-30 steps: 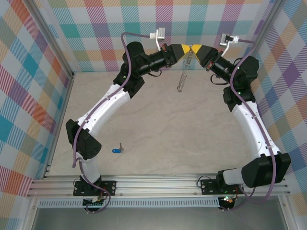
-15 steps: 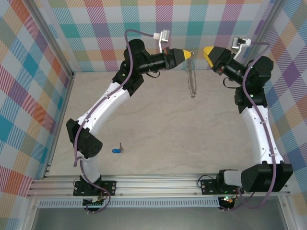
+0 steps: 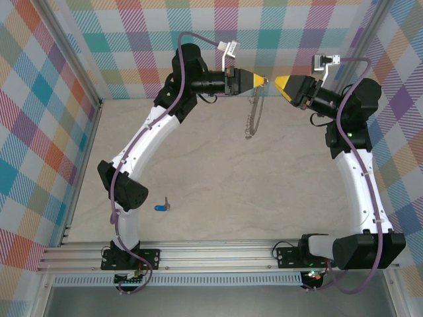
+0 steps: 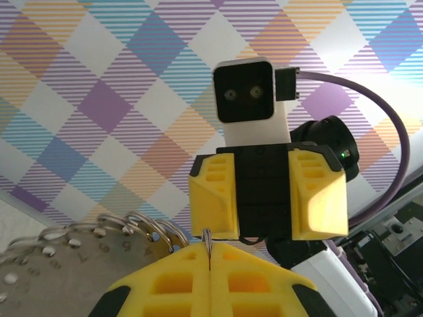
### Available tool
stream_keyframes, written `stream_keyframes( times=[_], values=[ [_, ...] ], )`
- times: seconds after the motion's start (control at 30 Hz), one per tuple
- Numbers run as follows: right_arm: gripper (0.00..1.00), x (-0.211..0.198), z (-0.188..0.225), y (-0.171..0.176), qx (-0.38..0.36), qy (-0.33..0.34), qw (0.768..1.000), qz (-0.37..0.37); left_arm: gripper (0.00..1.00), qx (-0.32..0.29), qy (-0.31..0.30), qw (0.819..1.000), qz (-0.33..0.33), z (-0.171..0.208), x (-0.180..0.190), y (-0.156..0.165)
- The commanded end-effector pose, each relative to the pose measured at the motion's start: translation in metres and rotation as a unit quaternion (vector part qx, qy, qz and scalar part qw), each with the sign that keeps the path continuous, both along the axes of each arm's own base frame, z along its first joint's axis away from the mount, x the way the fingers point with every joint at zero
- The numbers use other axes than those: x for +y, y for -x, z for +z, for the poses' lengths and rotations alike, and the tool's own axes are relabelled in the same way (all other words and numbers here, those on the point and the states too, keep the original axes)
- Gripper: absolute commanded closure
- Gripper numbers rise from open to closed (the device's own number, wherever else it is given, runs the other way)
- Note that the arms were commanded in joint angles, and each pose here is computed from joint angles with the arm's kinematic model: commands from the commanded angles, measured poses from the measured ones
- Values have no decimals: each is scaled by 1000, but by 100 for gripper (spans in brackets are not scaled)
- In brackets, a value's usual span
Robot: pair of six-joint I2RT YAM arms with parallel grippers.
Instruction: Put the keys on the keyring
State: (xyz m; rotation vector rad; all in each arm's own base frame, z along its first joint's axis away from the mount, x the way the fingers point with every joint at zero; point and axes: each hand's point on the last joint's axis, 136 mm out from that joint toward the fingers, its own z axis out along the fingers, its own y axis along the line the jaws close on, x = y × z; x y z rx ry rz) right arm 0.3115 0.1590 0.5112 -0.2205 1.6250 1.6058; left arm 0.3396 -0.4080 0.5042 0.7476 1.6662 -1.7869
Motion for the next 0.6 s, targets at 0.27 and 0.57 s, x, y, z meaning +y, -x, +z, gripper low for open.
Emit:
stream_keyframes(
  times=[0.27,0.57],
  values=[
    [63,14,3,2,-12,0,1000,20,100,-34,11,999,-25,18,7,15],
    [74,25,3,3,-14,-1,999,31,100,-35,11,999,-29,18,6,16]
  ],
)
